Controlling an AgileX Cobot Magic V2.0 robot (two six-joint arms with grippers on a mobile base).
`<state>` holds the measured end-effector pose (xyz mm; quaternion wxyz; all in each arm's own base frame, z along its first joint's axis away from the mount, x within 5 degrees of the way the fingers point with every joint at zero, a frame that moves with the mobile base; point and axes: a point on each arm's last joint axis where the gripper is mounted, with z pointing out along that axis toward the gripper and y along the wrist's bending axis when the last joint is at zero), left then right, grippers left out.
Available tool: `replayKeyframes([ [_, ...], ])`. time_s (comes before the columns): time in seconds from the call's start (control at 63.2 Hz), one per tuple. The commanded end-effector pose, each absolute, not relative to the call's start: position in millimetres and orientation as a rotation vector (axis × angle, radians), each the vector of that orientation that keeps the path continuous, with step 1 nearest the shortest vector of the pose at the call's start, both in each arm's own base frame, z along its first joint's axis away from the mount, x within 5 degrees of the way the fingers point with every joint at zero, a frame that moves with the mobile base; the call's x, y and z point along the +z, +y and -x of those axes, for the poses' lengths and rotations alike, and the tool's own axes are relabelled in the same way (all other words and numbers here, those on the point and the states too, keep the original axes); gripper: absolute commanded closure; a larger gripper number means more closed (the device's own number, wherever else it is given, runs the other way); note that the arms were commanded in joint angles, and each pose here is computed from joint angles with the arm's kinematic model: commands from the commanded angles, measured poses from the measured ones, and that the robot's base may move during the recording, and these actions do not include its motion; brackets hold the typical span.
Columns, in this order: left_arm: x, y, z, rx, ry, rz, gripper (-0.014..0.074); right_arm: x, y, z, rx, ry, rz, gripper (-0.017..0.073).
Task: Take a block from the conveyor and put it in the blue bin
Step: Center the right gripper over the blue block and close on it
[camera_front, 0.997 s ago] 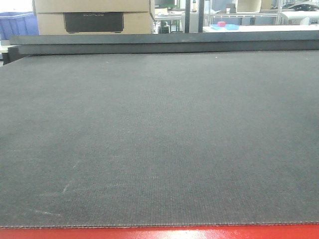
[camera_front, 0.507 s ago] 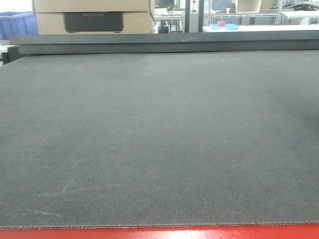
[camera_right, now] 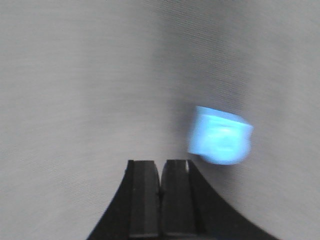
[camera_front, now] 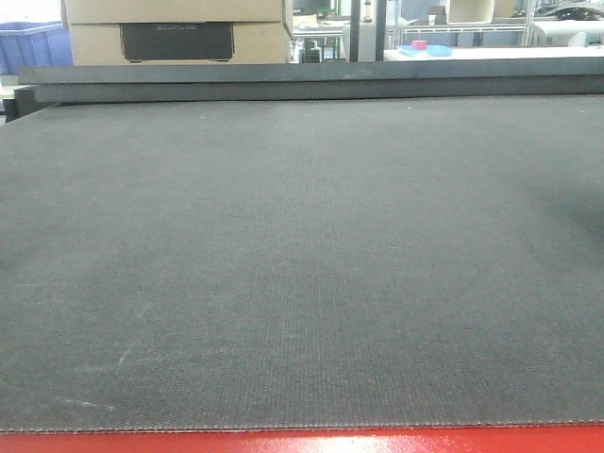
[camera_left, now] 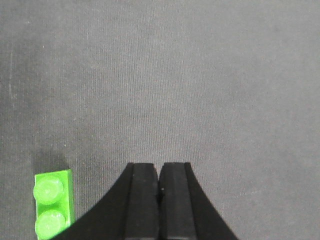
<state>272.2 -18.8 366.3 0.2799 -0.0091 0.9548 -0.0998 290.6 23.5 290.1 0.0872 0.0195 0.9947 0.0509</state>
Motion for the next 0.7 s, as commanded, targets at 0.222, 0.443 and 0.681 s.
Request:
replayKeyframes([
  [0.222,343,-19,-271,-0.284,2.614,0.049,0.0705,287,15,-291,0.033,2.994,-0.161,0.0687],
  [0.443,339,-19,-270,-0.285,2.628,0.051,0.0705,283,15,-292,0.038,2.975,-0.198,0.0248],
  [0.681,339,-19,-270,-0.285,2.629,0.051,0.0705,256,16,-294,0.044,2.971,-0.207,0.0188],
])
